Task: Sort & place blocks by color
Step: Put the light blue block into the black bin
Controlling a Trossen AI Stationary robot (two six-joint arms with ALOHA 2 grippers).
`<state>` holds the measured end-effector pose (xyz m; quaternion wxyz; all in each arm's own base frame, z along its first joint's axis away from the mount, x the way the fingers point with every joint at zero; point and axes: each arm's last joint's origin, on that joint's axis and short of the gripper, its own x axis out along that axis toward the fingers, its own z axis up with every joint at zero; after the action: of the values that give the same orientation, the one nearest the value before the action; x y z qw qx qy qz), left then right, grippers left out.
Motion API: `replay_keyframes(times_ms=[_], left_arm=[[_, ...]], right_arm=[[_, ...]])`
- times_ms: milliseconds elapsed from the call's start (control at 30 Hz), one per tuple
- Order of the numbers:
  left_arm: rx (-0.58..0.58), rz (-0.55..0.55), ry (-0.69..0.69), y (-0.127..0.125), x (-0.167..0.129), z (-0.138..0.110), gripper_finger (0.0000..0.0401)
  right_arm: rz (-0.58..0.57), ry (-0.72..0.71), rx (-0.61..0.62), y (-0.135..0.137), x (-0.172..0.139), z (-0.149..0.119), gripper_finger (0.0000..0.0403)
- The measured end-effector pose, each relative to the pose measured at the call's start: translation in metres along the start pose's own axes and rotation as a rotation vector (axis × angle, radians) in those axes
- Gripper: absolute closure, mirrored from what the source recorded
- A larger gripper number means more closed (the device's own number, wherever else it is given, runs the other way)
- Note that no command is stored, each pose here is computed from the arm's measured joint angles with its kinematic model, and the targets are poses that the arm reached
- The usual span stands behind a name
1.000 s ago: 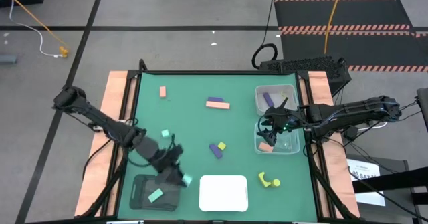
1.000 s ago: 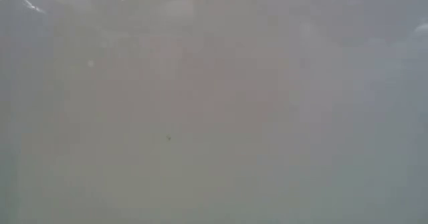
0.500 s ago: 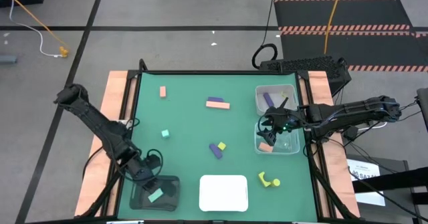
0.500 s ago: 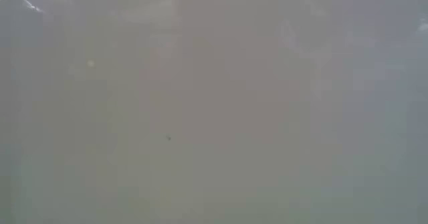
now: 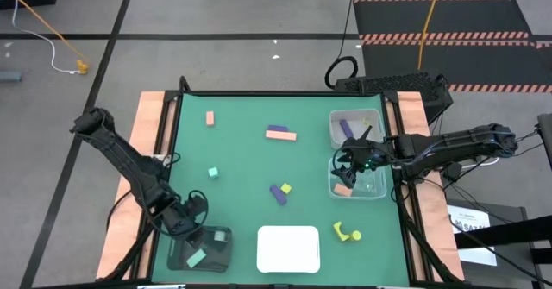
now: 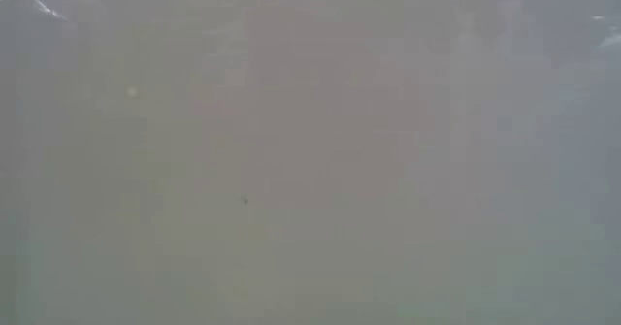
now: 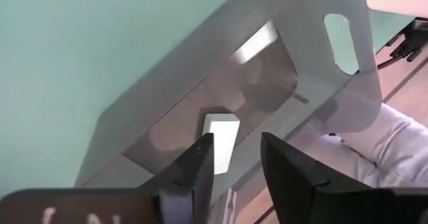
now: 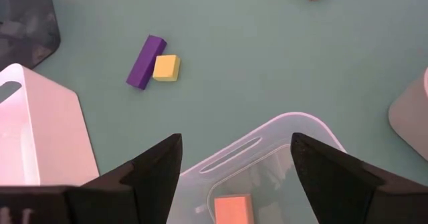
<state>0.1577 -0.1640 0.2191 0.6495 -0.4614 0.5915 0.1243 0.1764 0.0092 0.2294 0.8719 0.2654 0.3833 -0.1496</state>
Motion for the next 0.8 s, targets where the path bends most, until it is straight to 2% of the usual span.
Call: replay_keyframes(times_ms=[100,200,400,500,600,800], left_arm=[[0.012,-0.019,0.001,-0.002,0.000,0.000,0.0299],[0.037,-0.092,-0.006,-0.009,0.000,0.000,0.0308],[0.163,-0.366,-0.142,-0.035,-0.007,0.006,0.0309],[0.235,-0.453,-0.245,-0.044,-0.012,0.015,0.0309],[0.329,-0.469,-0.352,-0.048,-0.016,0.029,0.0309],[0.464,-0.358,-0.512,-0.044,-0.021,0.068,0.0309]], right_arm=[[0.000,0.000,0.000,0.000,0.000,0.000,0.0131],[0.000,0.000,0.000,0.000,0.000,0.000,0.0131],[0.000,0.000,0.000,0.000,0.000,0.000,0.0131],[0.000,0.000,0.000,0.000,0.000,0.000,0.0131],[0.000,0.000,0.000,0.000,0.000,0.000,0.0131],[0.000,0.000,0.000,0.000,0.000,0.000,0.0131]])
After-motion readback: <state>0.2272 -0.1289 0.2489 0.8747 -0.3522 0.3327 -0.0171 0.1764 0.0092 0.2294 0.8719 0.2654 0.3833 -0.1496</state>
